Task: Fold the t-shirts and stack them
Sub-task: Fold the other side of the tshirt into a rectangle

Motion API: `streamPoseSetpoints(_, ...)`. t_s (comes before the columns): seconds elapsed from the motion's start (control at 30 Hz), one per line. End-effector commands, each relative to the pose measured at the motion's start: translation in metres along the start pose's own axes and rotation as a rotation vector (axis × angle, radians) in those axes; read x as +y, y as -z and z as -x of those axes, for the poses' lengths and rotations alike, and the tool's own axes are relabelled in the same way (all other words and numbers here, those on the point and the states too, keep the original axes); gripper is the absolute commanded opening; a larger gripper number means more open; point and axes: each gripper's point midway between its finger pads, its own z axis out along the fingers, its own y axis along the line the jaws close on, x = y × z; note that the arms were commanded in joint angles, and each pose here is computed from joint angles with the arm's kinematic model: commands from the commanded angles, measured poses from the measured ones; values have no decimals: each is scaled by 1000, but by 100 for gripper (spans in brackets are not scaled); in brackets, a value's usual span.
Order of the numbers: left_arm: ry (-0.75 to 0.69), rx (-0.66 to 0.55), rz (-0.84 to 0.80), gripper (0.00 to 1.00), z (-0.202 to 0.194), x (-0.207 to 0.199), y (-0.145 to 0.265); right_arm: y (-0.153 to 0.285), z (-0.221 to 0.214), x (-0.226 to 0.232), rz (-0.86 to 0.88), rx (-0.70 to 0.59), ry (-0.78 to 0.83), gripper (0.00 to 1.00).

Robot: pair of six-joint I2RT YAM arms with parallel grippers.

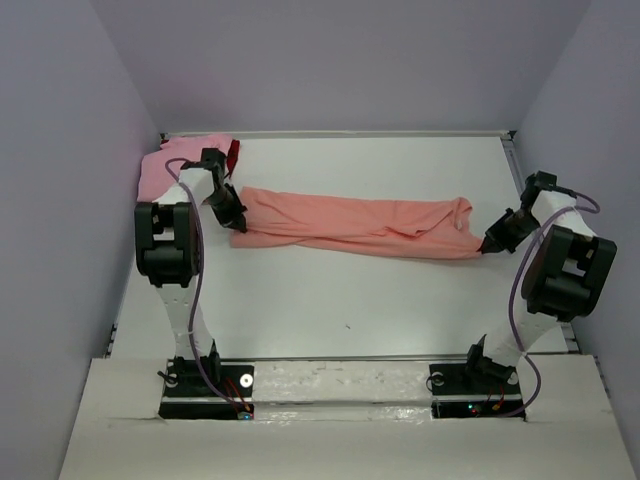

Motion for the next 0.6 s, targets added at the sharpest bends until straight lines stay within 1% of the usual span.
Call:
streamPoseSetpoints(0.0,36,-70,73,4,-8,25,37,12,-16,-38,-144,-7,17,0)
streamPoseSetpoints(0.03,40,-62,68,4,-15,26,38,15,-18,-40,-142,-18,19,0)
streamPoseSetpoints(0.17,63,-44,44,5,-43,32,41,9,-36,-50,-151,14,24,0)
streamPoseSetpoints(0.2,64,-37,39,5,-48,32,40,6,-40,-52,-154,27,33,7)
streamPoseSetpoints(0.27,61,-36,27,5,-52,32,39,4,-44,-53,-146,42,44,11)
streamPoseSetpoints(0.33,53,-44,11,5,-49,29,40,4,-46,-53,-140,42,41,35)
streamPoseSetpoints(0.37,50,-46,1,5,-48,27,41,6,-45,-51,-133,26,38,55)
streamPoseSetpoints(0.4,46,-53,-5,5,-45,25,42,8,-45,-51,-131,24,39,59)
streamPoseSetpoints(0.43,39,-68,-14,6,-40,21,46,9,-45,-51,-131,22,40,69)
streamPoseSetpoints(0.57,18,-86,-25,7,-28,14,52,19,-43,-49,-120,-11,45,72)
